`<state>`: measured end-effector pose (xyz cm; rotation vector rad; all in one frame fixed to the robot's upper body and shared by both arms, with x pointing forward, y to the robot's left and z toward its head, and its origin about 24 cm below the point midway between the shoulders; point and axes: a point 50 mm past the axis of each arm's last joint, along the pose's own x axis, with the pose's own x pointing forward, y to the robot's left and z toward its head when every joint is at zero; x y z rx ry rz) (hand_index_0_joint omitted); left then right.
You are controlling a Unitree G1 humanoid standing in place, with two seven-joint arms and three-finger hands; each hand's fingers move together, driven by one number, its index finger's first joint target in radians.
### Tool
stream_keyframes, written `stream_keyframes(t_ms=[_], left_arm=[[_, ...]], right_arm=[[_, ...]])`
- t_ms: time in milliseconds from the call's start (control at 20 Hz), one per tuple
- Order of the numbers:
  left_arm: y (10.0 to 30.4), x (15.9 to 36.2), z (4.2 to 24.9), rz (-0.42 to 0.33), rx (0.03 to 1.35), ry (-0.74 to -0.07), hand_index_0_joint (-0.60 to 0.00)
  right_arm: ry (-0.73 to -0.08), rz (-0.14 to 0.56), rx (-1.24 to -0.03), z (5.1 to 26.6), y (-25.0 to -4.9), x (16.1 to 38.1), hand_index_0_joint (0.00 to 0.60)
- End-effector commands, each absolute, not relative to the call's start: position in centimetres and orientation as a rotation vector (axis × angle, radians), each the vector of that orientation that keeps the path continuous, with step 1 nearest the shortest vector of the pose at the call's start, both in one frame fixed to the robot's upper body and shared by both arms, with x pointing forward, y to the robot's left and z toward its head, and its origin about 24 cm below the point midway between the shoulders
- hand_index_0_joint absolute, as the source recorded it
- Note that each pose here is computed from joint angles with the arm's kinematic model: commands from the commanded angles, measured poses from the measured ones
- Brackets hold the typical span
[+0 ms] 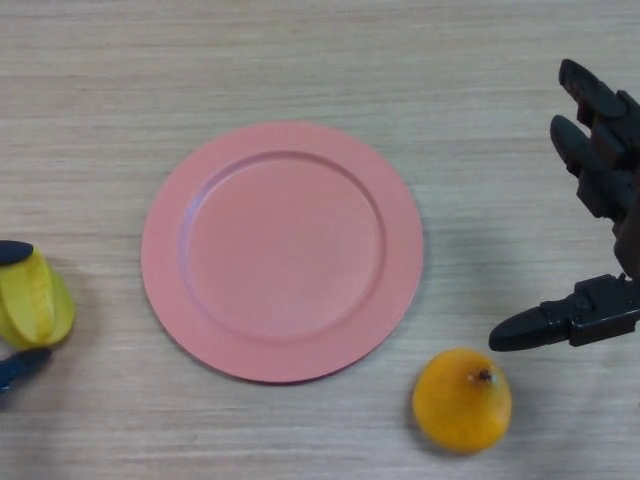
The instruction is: Pick up the yellow starfruit and place it on the plate
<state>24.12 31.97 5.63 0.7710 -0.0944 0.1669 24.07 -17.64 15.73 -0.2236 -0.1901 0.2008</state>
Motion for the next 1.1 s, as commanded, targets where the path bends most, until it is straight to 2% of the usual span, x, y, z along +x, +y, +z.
stream_keyframes(t_ms=[50, 150, 250, 450, 550, 600, 650, 700, 750, 800, 850, 900, 950, 1000, 1100], left_arm=[[33.6, 23.6, 9.4, 0.237, 0.82, -0.26, -0.6], [34.0, 23.4, 10.2, 0.268, 0.825, -0.293, -0.6], [34.3, 23.1, 11.6, 0.299, 0.808, -0.352, -0.6], [33.5, 22.7, 14.5, 0.262, 0.791, -0.454, -0.6], [32.3, 22.8, 15.7, 0.247, 0.782, -0.505, -0.6], [30.7, 23.1, 16.3, 0.208, 0.791, -0.551, -0.6], [30.0, 23.2, 16.6, 0.196, 0.792, -0.574, -0.6], [27.9, 23.4, 16.6, 0.131, 0.753, -0.602, -0.6], [27.0, 23.5, 16.7, 0.104, 0.742, -0.61, -0.6], [25.1, 23.8, 16.7, 0.046, 0.733, -0.641, -0.6], [24.6, 24.0, 16.7, 0.035, 0.743, -0.644, -0.6], [23.2, 24.7, 16.3, -0.018, 0.762, -0.662, -0.6], [22.8, 24.8, 16.1, -0.029, 0.757, -0.66, -0.6], [21.7, 25.6, 15.7, -0.077, 0.742, -0.628, -0.6], [20.6, 26.4, 15.4, -0.109, 0.724, -0.601, -0.6]], right_arm=[[-0.383, 0.16, -0.282, 18.8, -17.7, 23.3, 0.0], [-0.379, 0.16, -0.284, 18.8, -17.6, 23.2, 0.0], [-0.385, 0.159, -0.295, 18.8, -17.6, 23.2, 0.0], [-0.398, 0.158, -0.299, 19.1, -17.7, 23.1, 0.0], [-0.405, 0.157, -0.288, 19.1, -17.9, 22.9, 0.0], [-0.405, 0.16, -0.289, 19.2, -17.9, 22.8, 0.0], [-0.405, 0.161, -0.29, 19.2, -17.9, 22.7, 0.0], [-0.397, 0.161, -0.279, 19.2, -18.0, 22.6, 0.0], [-0.399, 0.159, -0.273, 19.3, -18.0, 22.5, 0.0], [-0.409, 0.152, -0.265, 19.5, -18.0, 22.5, 0.0], [-0.407, 0.152, -0.265, 19.6, -18.0, 22.4, 0.0], [-0.423, 0.15, -0.268, 19.8, -18.1, 22.4, 0.0], [-0.424, 0.151, -0.269, 19.8, -18.1, 22.3, 0.0], [-0.418, 0.149, -0.266, 19.7, -18.1, 22.3, 0.0], [-0.418, 0.151, -0.269, 19.7, -18.2, 22.0, 0.0]])
